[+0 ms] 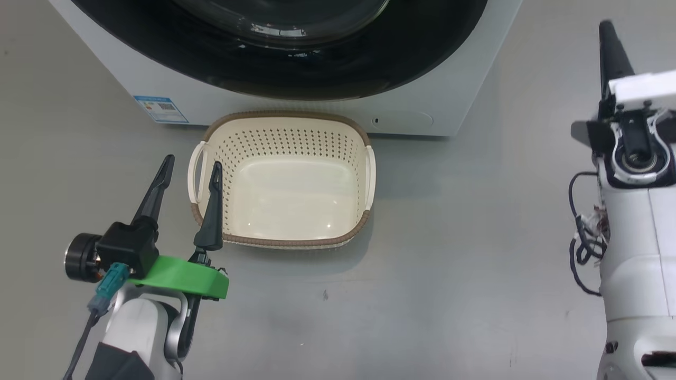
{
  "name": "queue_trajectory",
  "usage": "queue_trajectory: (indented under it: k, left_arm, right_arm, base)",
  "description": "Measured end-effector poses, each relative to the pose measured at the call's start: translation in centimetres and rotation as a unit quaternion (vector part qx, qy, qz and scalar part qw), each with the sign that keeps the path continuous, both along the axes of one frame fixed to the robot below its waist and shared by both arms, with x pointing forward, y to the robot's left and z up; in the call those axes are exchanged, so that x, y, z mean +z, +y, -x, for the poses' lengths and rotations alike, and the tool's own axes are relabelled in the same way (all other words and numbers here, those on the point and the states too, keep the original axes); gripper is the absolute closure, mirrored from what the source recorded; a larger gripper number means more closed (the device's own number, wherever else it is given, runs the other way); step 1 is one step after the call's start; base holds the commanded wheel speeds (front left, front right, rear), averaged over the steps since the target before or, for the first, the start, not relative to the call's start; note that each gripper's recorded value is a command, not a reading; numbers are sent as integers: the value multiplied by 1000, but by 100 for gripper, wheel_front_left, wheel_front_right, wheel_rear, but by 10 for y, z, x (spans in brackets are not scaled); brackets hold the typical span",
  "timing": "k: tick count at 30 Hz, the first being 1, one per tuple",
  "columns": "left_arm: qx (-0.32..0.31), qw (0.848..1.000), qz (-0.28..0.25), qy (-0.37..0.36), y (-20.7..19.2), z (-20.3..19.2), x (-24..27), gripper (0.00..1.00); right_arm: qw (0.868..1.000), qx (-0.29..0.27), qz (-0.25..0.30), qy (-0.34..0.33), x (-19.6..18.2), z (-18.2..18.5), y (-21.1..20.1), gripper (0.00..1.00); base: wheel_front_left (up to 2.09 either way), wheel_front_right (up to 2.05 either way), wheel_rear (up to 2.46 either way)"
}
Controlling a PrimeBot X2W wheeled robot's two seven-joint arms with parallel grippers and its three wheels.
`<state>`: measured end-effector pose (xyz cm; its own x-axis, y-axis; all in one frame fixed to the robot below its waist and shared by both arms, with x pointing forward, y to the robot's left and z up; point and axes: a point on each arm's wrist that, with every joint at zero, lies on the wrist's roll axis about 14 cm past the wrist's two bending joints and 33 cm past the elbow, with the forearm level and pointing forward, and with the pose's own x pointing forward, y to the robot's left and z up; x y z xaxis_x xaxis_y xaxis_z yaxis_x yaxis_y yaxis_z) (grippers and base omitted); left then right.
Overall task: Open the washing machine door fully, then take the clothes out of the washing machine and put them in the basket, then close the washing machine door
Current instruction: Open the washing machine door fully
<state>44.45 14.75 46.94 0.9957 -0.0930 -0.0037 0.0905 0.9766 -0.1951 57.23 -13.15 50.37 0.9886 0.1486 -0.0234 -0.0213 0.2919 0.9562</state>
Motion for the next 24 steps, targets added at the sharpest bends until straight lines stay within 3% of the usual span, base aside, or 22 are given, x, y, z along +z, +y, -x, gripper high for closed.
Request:
queue_trajectory:
  k: [7,24]
  left_arm:
    - [4,1000,-10,17,4,-10,-17,0]
    - [7,999,-16,39,10,-23,-39,0]
  right_arm:
    - [998,44,-44,-5,6,-34,22,100]
    - [983,176,-47,8,6,-75,80,100]
  base:
    - [0,0,0]
    - [0,0,0]
